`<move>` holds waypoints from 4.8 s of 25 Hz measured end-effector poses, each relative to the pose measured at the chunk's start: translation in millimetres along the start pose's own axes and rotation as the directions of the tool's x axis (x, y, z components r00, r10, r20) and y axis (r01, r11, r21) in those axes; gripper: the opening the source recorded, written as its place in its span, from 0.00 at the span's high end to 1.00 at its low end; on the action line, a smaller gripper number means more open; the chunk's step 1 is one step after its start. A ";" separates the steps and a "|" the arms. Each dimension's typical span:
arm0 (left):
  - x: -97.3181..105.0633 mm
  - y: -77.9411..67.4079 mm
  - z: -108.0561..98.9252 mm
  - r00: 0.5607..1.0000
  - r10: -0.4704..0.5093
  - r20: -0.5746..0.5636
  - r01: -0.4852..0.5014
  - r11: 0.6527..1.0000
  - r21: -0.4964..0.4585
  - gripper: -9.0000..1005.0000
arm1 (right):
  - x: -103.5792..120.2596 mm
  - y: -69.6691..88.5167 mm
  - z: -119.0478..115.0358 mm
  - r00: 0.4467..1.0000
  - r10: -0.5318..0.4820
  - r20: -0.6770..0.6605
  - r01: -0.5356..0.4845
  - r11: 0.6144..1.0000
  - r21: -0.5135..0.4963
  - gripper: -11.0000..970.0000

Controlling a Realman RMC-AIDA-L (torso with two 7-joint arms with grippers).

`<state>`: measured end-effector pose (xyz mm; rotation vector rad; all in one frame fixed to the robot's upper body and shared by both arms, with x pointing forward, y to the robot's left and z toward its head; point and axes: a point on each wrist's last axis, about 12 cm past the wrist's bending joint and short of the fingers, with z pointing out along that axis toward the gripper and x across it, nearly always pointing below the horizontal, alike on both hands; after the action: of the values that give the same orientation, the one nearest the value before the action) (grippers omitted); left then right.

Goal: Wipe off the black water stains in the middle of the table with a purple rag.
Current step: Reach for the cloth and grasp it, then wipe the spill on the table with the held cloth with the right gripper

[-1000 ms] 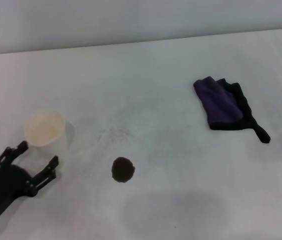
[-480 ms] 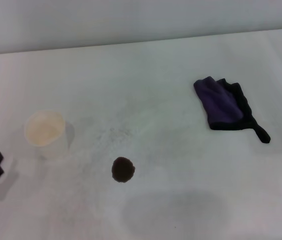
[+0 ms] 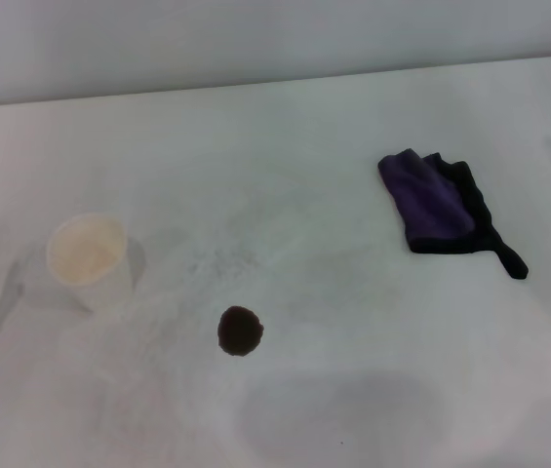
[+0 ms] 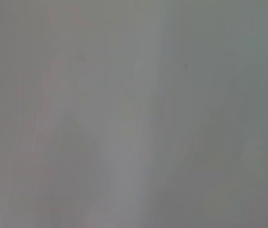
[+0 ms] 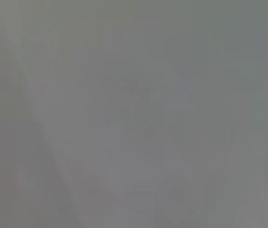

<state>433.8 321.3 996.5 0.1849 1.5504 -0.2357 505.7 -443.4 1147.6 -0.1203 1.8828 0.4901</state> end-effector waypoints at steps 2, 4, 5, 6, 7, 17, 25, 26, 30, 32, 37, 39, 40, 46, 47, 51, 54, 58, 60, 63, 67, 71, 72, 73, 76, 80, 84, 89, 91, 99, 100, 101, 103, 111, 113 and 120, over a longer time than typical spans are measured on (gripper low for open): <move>-1.8 0.6 4.3 1.000 0.004 0.009 -0.004 1.000 -0.001 0.12 | -12.3 6.2 1.3 0.995 -0.030 -0.091 0.029 1.000 -0.008 0.11; -3.5 1.5 8.3 1.000 0.008 0.016 -0.008 1.000 -0.002 0.12 | -22.8 15.2 7.7 0.976 -0.069 -0.206 0.067 0.998 -0.016 0.11; -4.3 2.2 9.7 1.000 0.011 0.020 -0.010 1.000 -0.003 0.12 | -26.8 18.9 11.5 0.962 -0.091 -0.259 0.090 0.996 -0.015 0.11; -5.6 3.0 11.6 1.000 0.015 0.026 -0.015 1.000 -0.003 0.12 | -30.9 23.9 16.8 0.942 -0.117 -0.314 0.116 0.993 -0.020 0.11; -6.9 3.9 13.1 0.999 0.020 0.032 -0.020 1.000 -0.002 0.12 | -33.8 29.8 23.0 0.920 -0.141 -0.366 0.139 0.990 -0.033 0.11; -16.2 10.5 28.1 0.996 0.055 0.065 -0.055 0.998 -0.005 0.12 | -30.3 85.7 92.4 0.758 -0.299 -0.580 0.188 0.951 -0.244 0.11; -21.6 12.2 35.3 0.992 0.090 0.088 -0.090 0.996 0.000 0.12 | -15.5 115.9 138.5 0.654 -0.407 -0.638 0.263 0.912 -0.313 0.11; -22.3 12.7 35.9 0.992 0.093 0.090 -0.093 0.996 0.000 0.12 | -13.7 117.4 142.3 0.643 -0.416 -0.643 0.277 0.909 -0.311 0.11; -24.1 12.7 39.0 0.990 0.098 0.097 -0.099 0.995 0.008 0.12 | -6.7 116.2 151.3 0.607 -0.424 -0.672 0.317 0.905 -0.285 0.11; -25.0 11.8 41.3 0.990 0.099 0.101 -0.101 0.995 0.016 0.12 | -2.1 113.3 153.8 0.585 -0.420 -0.694 0.326 0.905 -0.273 0.11; -26.0 11.8 42.1 0.989 0.101 0.106 -0.103 0.995 0.017 0.12 | 7.9 115.8 164.6 0.533 -0.417 -0.736 0.337 0.903 -0.267 0.11; -25.4 12.6 41.4 0.990 0.101 0.102 -0.103 0.995 0.013 0.12 | 9.9 119.5 169.1 0.521 -0.423 -0.742 0.348 0.898 -0.268 0.11; -25.2 12.9 41.3 0.990 0.102 0.099 -0.103 0.995 0.012 0.12 | 10.4 121.1 171.0 0.520 -0.425 -0.741 0.354 0.897 -0.266 0.11; -23.8 13.8 40.2 0.991 0.103 0.088 -0.104 0.995 0.008 0.12 | 13.7 133.3 183.5 0.514 -0.443 -0.735 0.395 0.882 -0.255 0.11; -23.5 13.7 39.5 0.991 0.103 0.087 -0.104 0.995 0.009 0.12 | 15.4 134.7 185.8 0.505 -0.446 -0.739 0.403 0.879 -0.255 0.11; -24.8 14.0 38.9 0.990 0.108 0.096 -0.109 0.994 0.012 0.12 | 22.1 138.2 195.7 0.459 -0.447 -0.768 0.418 0.871 -0.258 0.16; -24.5 14.4 38.9 0.990 0.110 0.092 -0.112 0.994 0.012 0.12 | 24.7 141.3 200.9 0.435 -0.444 -0.783 0.422 0.869 -0.259 0.24; -24.2 14.5 38.8 0.990 0.110 0.089 -0.112 0.994 0.011 0.12 | 24.2 139.5 202.2 0.436 -0.426 -0.793 0.431 0.872 -0.231 0.27; -23.9 14.7 38.8 0.990 0.110 0.087 -0.112 0.994 0.011 0.12 | 23.5 138.8 202.2 0.440 -0.416 -0.796 0.430 0.875 -0.220 0.29; -23.8 14.8 38.8 0.990 0.111 0.086 -0.112 0.994 0.010 0.12 | 23.1 137.7 202.0 0.438 -0.413 -0.798 0.435 0.875 -0.214 0.34; -23.9 15.0 38.8 0.990 0.111 0.086 -0.112 0.994 0.008 0.12 | 24.2 136.7 201.4 0.426 -0.414 -0.805 0.445 0.870 -0.212 0.42; -24.3 16.1 38.7 0.990 0.112 0.087 -0.113 0.994 0.005 0.12 | 26.4 139.1 201.5 0.412 -0.412 -0.813 0.448 0.868 -0.213 0.54; -24.4 16.3 38.6 0.990 0.112 0.086 -0.113 0.994 0.005 0.12 | 27.2 140.2 201.6 0.406 -0.415 -0.814 0.453 0.865 -0.216 0.56; -24.3 16.5 38.6 0.990 0.112 0.085 -0.113 0.994 0.004 0.12 | 27.5 141.6 201.8 0.399 -0.420 -0.815 0.457 0.862 -0.220 0.59; -24.2 18.0 39.1 0.990 0.114 0.081 -0.114 0.993 -0.002 0.12 | 27.2 146.0 202.5 0.387 -0.433 -0.814 0.467 0.853 -0.232 0.70; -25.5 19.1 39.9 0.989 0.120 0.084 -0.120 0.993 -0.004 0.12 | 23.7 154.6 202.6 0.380 -0.454 -0.806 0.467 0.846 -0.256 0.82; -26.4 20.2 40.3 0.989 0.123 0.087 -0.123 0.992 -0.007 0.12 | 26.7 169.8 200.4 0.362 -0.500 -0.787 0.463 0.829 -0.314 0.87; -28.8 21.8 42.4 0.987 0.131 0.096 -0.131 0.991 -0.008 0.12 | 36.8 192.0 196.6 0.342 -0.568 -0.748 0.452 0.798 -0.399 0.89; -28.8 22.3 44.6 0.987 0.134 0.090 -0.133 0.991 -0.009 0.12 | 41.5 201.2 193.9 0.341 -0.595 -0.728 0.450 0.783 -0.429 0.89; -32.6 28.9 54.5 0.984 0.163 0.072 -0.161 0.987 -0.024 0.12 | 57.2 248.1 185.2 0.397 -0.630 -0.668 0.419 0.772 -0.479 0.89; -33.7 29.9 56.1 0.983 0.168 0.072 -0.167 0.986 -0.025 0.12 | 59.9 255.8 184.6 0.405 -0.625 -0.667 0.404 0.777 -0.483 0.89; -34.2 30.5 56.8 0.983 0.171 0.072 -0.169 0.985 -0.027 0.12 | 61.8 262.5 183.9 0.413 -0.620 -0.667 0.390 0.783 -0.485 0.89; -34.8 31.2 57.4 0.982 0.173 0.072 -0.171 0.985 -0.029 0.12 | 65.7 276.6 181.7 0.430 -0.611 -0.665 0.360 0.791 -0.494 0.89; -38.3 35.3 63.4 0.982 0.175 0.075 -0.172 0.984 -0.050 0.12 | 89.6 320.8 172.1 0.476 -0.608 -0.635 0.283 0.790 -0.544 0.89; -39.7 36.6 63.4 0.980 0.181 0.079 -0.177 0.983 -0.052 0.12 | 92.5 327.0 170.7 0.492 -0.606 -0.625 0.260 0.788 -0.559 0.89; -41.6 44.4 59.3 0.977 0.198 0.074 -0.194 0.979 -0.055 0.12 | 87.0 327.1 176.2 0.551 -0.584 -0.597 0.260 0.799 -0.542 0.89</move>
<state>502.5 349.8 1037.5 0.2860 1.4465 -0.0497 525.2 -64.4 1107.8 -1.2221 2.4023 0.5009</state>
